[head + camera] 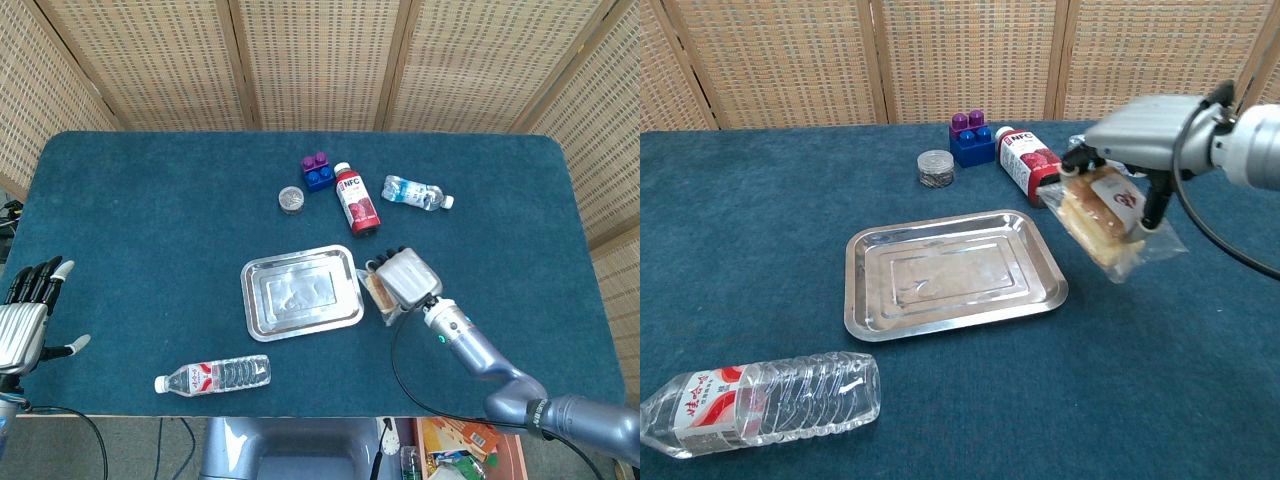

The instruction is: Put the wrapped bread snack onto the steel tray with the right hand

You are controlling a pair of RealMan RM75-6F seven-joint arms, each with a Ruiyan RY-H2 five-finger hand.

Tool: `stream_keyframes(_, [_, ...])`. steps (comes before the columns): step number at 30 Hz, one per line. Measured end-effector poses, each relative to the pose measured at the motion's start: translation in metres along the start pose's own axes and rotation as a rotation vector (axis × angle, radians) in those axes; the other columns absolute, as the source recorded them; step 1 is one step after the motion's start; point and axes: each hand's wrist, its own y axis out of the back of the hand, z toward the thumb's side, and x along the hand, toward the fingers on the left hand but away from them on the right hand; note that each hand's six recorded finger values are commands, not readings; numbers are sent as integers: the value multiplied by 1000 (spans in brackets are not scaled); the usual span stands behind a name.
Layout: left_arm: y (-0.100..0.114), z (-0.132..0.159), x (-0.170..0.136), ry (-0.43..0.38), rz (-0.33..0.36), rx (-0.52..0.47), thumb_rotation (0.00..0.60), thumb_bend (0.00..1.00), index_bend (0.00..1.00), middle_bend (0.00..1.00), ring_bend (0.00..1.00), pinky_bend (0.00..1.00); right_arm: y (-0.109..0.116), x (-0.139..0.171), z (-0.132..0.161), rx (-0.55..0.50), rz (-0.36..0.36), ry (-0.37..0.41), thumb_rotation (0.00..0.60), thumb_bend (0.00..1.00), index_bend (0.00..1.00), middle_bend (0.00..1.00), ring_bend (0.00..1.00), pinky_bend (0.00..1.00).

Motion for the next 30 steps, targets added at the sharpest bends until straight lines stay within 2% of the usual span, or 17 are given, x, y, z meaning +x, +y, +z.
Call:
stream_keyframes(4, [-1,0,5,5,-6,7,600,0,0,0,0,0,30,-27,31,-1,-36,72,600,258,506,546,448,469])
stream_keyframes(13, [-4,-7,11,34,-23,1,600,0,0,0,0,0,38,-83,123,-11,-10,173,600,241,496,531,440,458])
stream_keyframes(14, [-4,-8,11,36,-25,-1,600,0,0,0,0,0,39,-87,130,-3,-12,179,600,185,463,473,402,425])
stream_keyframes(16, [-3,-9,12,40,-27,-6,600,0,0,0,0,0,40,-95,140,25,-23,178,600,39,285,234,218,288])
stream_keyframes(18, [-2,-11,12,44,-26,-10,600,0,0,0,0,0,38,-99,142,36,-25,167,600,0,109,55,57,170])
stream_keyframes(20, [-1,-12,12,48,-25,-15,600,0,0,0,0,0,38,-100,142,22,-23,153,600,0,26,0,1,100])
stream_keyframes(23, [0,-14,12,51,-27,-19,600,0,0,0,0,0,42,-99,139,10,-35,131,600,0,3,0,0,48])
stream_keyframes(27, [2,-16,11,50,-21,-23,600,0,0,0,0,0,50,-88,136,-6,-53,130,600,0,0,0,0,46])
stream_keyframes(30, [5,-17,9,55,-10,-30,600,0,0,0,0,0,59,-76,123,-7,-97,108,600,0,0,0,0,46])
